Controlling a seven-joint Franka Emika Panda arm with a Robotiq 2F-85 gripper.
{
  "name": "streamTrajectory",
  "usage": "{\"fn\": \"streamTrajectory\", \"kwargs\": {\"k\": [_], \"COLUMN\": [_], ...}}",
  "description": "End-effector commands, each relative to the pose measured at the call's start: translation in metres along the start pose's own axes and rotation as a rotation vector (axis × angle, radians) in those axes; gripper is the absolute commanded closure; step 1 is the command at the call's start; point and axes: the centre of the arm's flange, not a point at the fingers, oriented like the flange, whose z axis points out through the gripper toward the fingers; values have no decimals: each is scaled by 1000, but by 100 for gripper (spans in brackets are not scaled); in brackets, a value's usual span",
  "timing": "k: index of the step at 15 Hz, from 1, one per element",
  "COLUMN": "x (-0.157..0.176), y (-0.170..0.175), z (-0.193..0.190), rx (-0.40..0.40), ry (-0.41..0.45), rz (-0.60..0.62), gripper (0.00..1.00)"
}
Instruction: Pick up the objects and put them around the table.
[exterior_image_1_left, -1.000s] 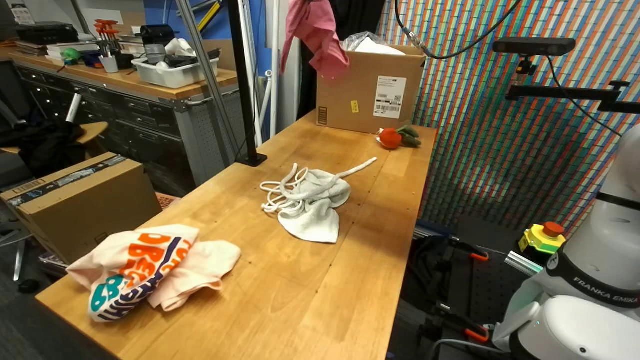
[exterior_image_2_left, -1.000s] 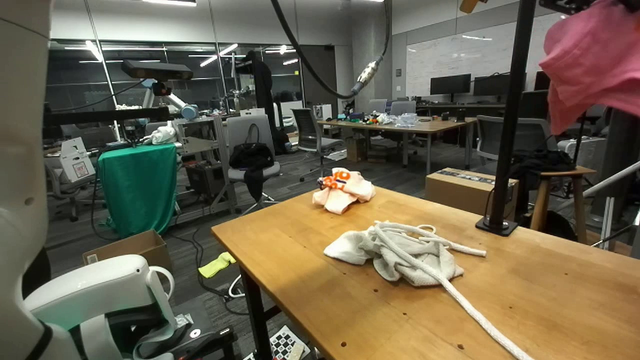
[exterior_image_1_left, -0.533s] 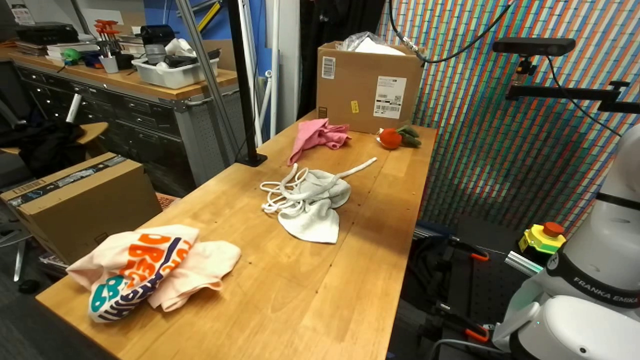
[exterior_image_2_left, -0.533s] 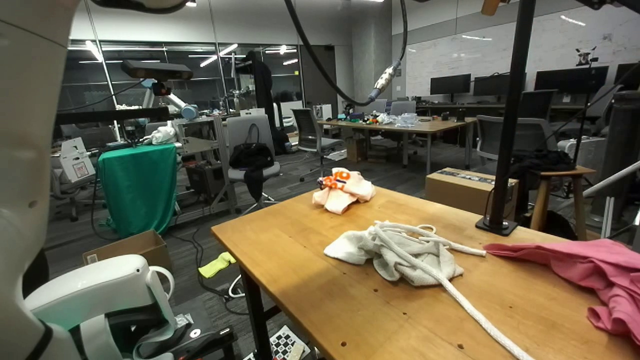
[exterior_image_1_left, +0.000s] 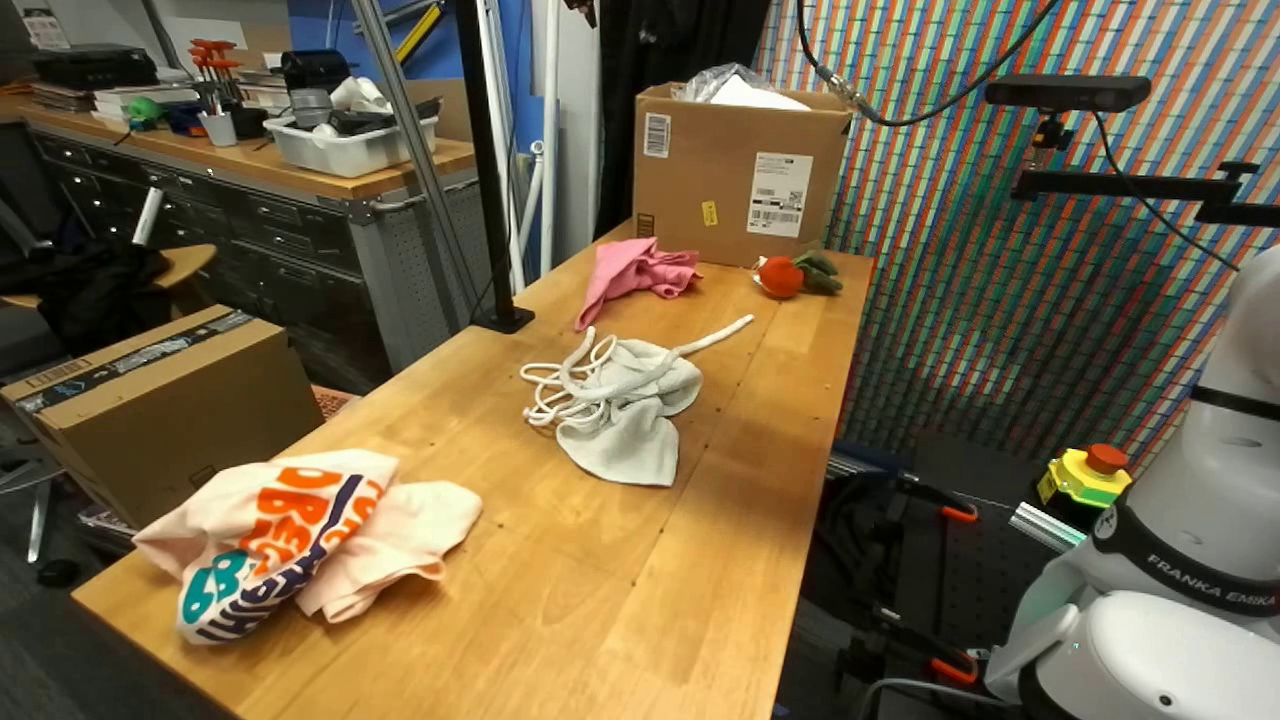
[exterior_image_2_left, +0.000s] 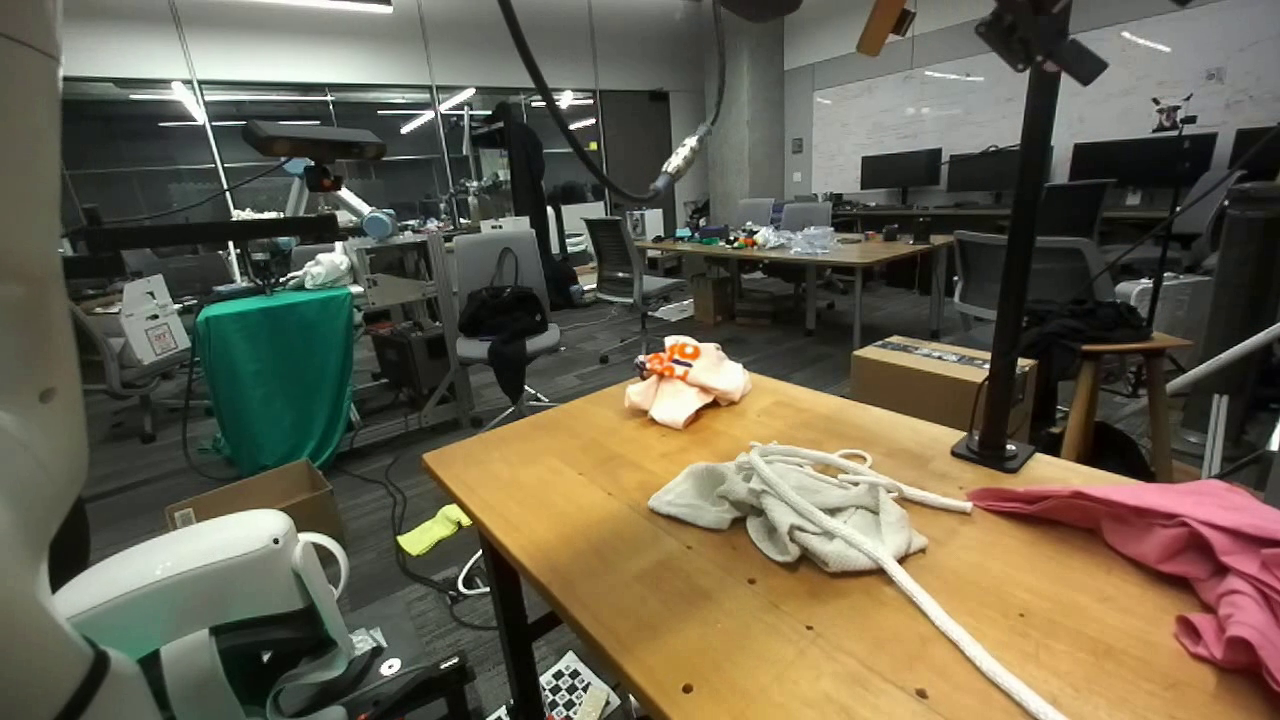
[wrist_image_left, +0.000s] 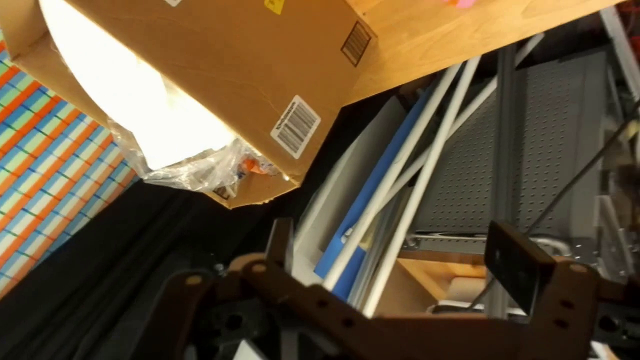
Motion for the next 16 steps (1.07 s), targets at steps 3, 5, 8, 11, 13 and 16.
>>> {"fn": "streamTrajectory", "kwargs": {"k": [3,5,8,11,13,16], "x": [-90,-122,-168,-211,-234,-257], "y": [-5,-15,-26,-34,-39,-48], "z": [-35,-37,-34,-25,-17,-2], "rx": [142,165,195,223,241,259], "ry": [-49,-88,-143,-203,-240,-278], "rz": [-209,-278,-365,-447,-502,-578], "gripper": [0,0,0,0,0,0]}}
